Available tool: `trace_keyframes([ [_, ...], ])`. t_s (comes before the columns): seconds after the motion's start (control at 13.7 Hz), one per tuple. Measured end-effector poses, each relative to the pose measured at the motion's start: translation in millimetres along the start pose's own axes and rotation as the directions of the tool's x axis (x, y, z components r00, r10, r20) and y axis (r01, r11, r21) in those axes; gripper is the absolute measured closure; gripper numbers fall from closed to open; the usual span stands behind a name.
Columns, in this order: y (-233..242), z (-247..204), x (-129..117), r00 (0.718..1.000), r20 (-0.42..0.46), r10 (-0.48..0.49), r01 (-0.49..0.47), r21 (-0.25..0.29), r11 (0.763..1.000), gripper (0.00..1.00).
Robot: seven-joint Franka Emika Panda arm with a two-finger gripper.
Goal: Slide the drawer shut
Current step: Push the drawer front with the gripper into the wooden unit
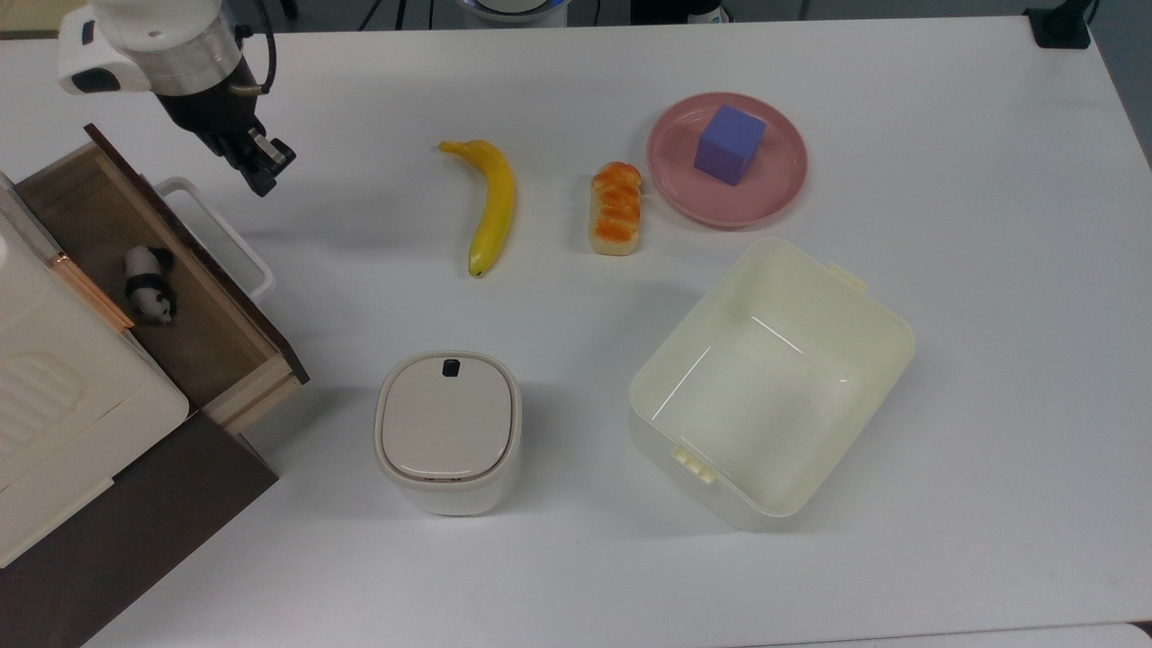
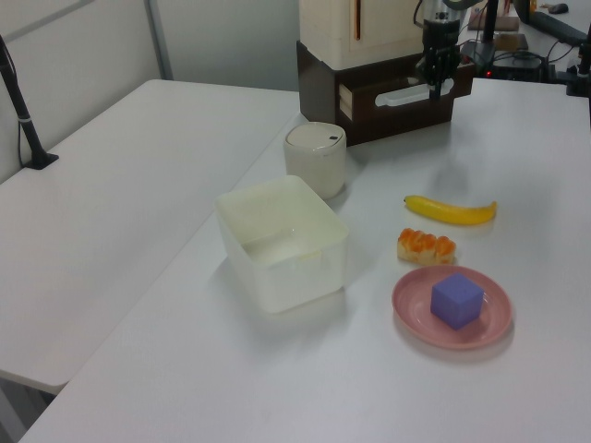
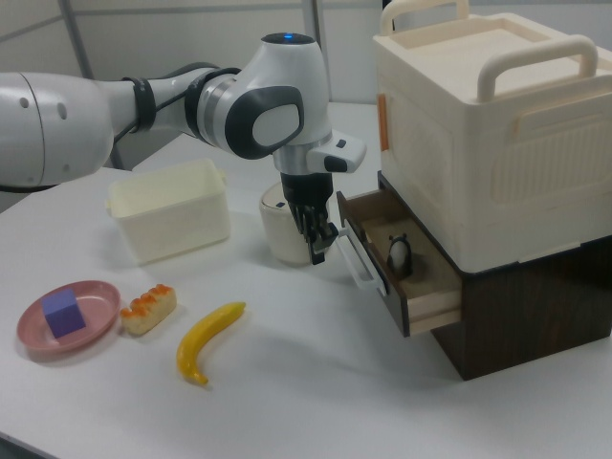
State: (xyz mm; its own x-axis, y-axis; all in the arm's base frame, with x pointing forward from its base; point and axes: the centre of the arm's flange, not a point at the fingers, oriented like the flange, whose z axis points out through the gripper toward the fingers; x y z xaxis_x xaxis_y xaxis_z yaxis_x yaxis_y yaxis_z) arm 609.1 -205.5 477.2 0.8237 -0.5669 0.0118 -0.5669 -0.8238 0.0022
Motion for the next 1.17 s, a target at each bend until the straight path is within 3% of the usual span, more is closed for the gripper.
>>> trace_keyframes([
  [0.29,11.0,0.1,11.3,0.998,-0.054,0.041,-0.04,0.017,0.999,0.99],
  [0.51,16.3,8.9,22.9,0.987,-0.095,0.126,-0.123,0.037,0.992,0.99],
  [1.17,18.2,8.0,24.3,0.97,-0.104,0.222,-0.22,0.03,0.975,0.99],
])
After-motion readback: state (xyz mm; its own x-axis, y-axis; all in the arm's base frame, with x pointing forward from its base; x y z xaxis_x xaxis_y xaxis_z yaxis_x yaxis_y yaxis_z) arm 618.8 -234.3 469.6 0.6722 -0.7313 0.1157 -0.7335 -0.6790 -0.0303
